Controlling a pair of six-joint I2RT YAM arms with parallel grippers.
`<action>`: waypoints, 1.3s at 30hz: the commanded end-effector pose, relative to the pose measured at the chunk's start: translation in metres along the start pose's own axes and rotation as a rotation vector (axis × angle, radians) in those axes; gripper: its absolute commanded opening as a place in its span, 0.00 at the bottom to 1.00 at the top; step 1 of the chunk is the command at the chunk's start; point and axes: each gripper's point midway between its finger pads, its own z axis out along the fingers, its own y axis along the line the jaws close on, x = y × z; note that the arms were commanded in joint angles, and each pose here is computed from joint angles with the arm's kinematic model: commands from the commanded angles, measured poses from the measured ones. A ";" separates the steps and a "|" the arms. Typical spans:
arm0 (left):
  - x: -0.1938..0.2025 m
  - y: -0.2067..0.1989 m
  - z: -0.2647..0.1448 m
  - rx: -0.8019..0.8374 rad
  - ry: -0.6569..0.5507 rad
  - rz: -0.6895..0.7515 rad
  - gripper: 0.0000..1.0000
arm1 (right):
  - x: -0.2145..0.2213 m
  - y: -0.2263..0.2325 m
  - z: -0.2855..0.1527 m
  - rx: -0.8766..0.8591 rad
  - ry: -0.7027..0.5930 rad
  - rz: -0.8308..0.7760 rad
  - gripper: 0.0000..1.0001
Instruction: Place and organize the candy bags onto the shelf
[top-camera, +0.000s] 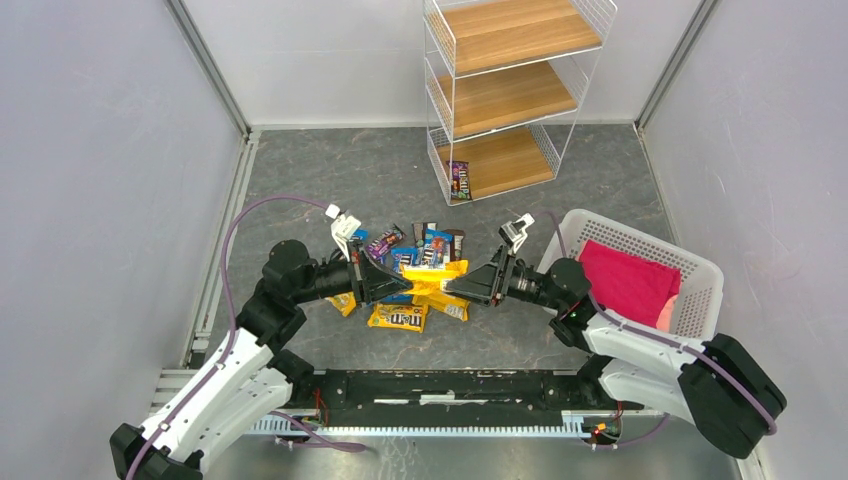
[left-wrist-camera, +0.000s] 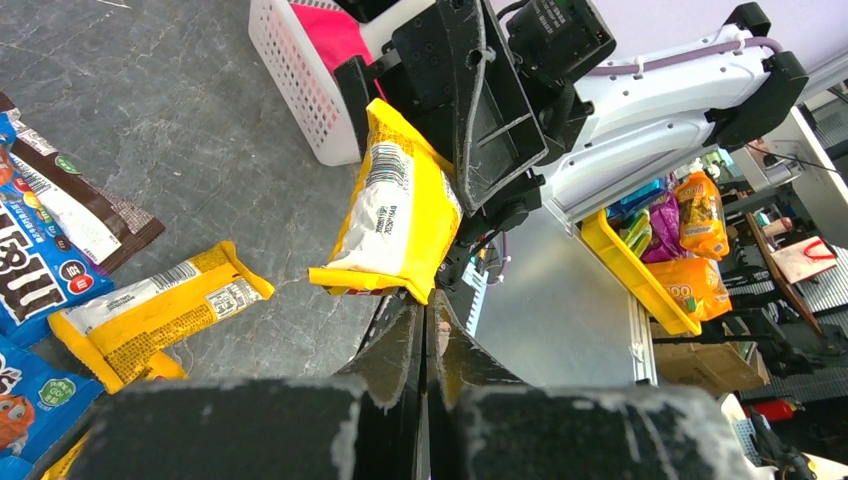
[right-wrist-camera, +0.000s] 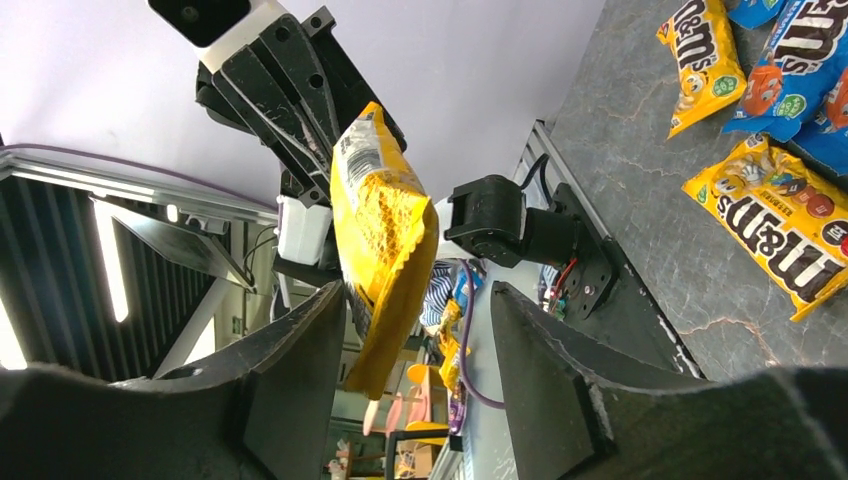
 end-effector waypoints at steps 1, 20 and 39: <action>-0.009 -0.016 0.000 0.067 -0.019 0.056 0.02 | -0.006 0.029 0.007 -0.107 0.002 -0.005 0.62; -0.016 0.013 0.004 -0.095 -0.003 0.058 0.25 | -0.010 0.033 0.000 -0.122 -0.048 -0.017 0.23; -0.284 0.046 -0.052 -0.918 -0.641 0.235 1.00 | -0.146 -0.016 -0.051 0.277 -0.559 -0.202 0.16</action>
